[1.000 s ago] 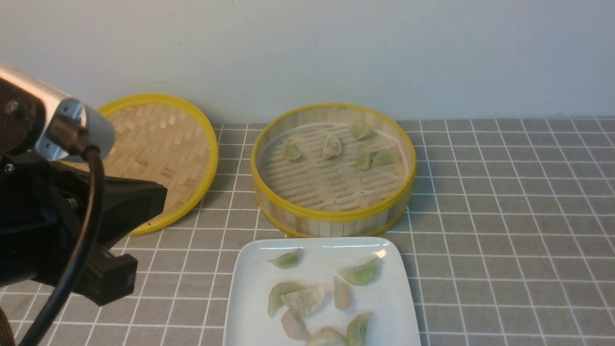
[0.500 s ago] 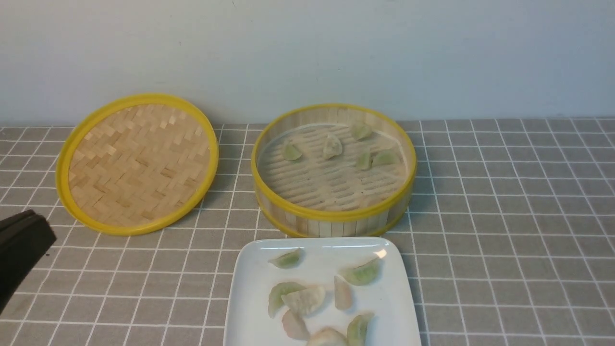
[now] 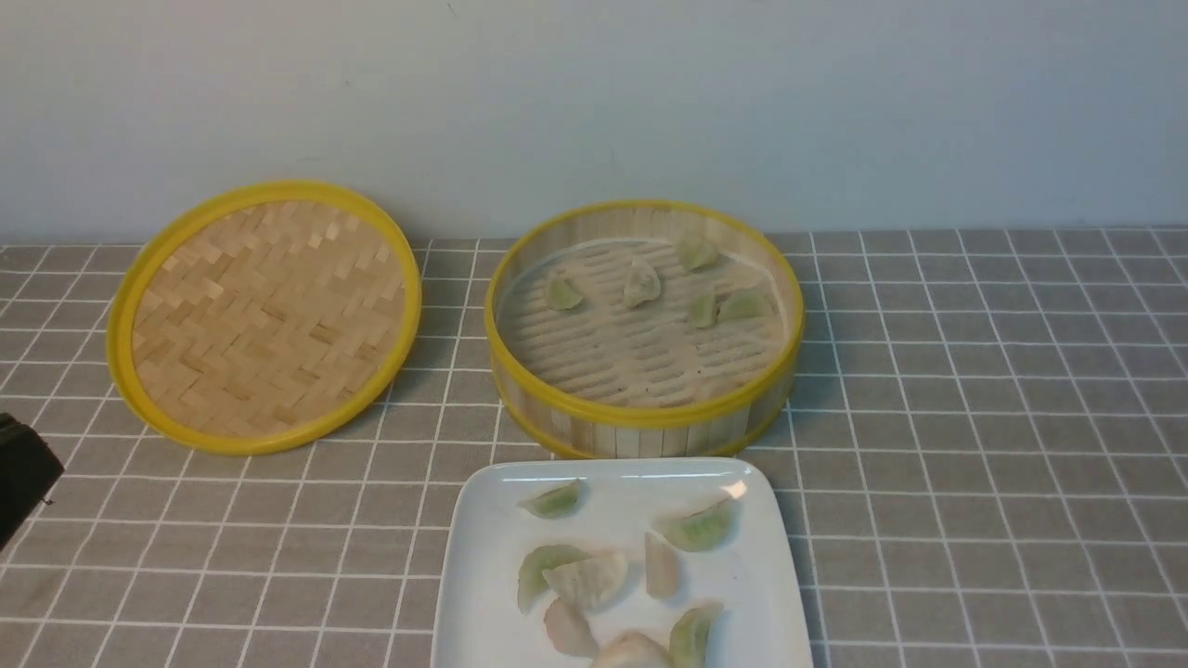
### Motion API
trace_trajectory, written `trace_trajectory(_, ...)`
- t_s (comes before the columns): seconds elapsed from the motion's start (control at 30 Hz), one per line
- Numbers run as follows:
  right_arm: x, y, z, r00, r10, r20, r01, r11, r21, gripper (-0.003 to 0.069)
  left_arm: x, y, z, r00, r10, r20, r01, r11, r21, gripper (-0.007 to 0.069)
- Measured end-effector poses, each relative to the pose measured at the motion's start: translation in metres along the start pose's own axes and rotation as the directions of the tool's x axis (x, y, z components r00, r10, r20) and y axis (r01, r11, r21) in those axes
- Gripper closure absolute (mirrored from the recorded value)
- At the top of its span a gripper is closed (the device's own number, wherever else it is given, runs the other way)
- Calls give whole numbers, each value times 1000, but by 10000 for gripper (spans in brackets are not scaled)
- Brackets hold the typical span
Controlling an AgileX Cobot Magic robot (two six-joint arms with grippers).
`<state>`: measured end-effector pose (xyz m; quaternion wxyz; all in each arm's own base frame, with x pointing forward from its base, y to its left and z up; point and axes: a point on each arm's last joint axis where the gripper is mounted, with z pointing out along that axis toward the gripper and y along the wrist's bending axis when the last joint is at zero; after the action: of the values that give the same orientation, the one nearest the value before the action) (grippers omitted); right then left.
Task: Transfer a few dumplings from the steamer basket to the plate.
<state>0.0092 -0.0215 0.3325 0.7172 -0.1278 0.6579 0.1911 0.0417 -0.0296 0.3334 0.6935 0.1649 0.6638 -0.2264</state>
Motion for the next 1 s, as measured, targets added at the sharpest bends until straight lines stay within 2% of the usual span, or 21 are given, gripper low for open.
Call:
trace_trajectory(0.3, 0, 0, 0, 1000, 0, 0, 0, 1000, 0, 672, 23, 4, 0, 996, 47, -70, -50, 998, -35, 630)
trace_trajectory(0.4, 0, 0, 0, 1000, 0, 0, 0, 1000, 0, 672, 54, 12, -4, 992, 28, -121, -45, 989, -138, 630)
trace_trajectory(0.43, 0, 0, 0, 1000, 0, 0, 0, 1000, 0, 672, 56, 13, -4, 992, 27, -123, -45, 988, -145, 630)
trace_trajectory(0.5, 0, 0, 0, 1000, 0, 0, 0, 1000, 0, 672, 85, 21, -7, 987, 10, -161, -52, 965, -257, 630)
trace_trajectory(0.67, 0, 0, 0, 1000, 0, 0, 0, 1000, 0, 672, 133, 32, -11, 974, -41, -223, -55, 912, -406, 630)
trace_trajectory(0.83, 0, 0, 0, 1000, -1, 0, 1, 1000, 1, 672, 157, 38, -14, 954, -91, -285, -58, 879, -474, 630)
trace_trajectory(1.0, 0, 0, 0, 1000, -1, -2, 1, 1000, 1, 672, 159, 38, -14, 947, -94, -307, -69, 875, -479, 630)
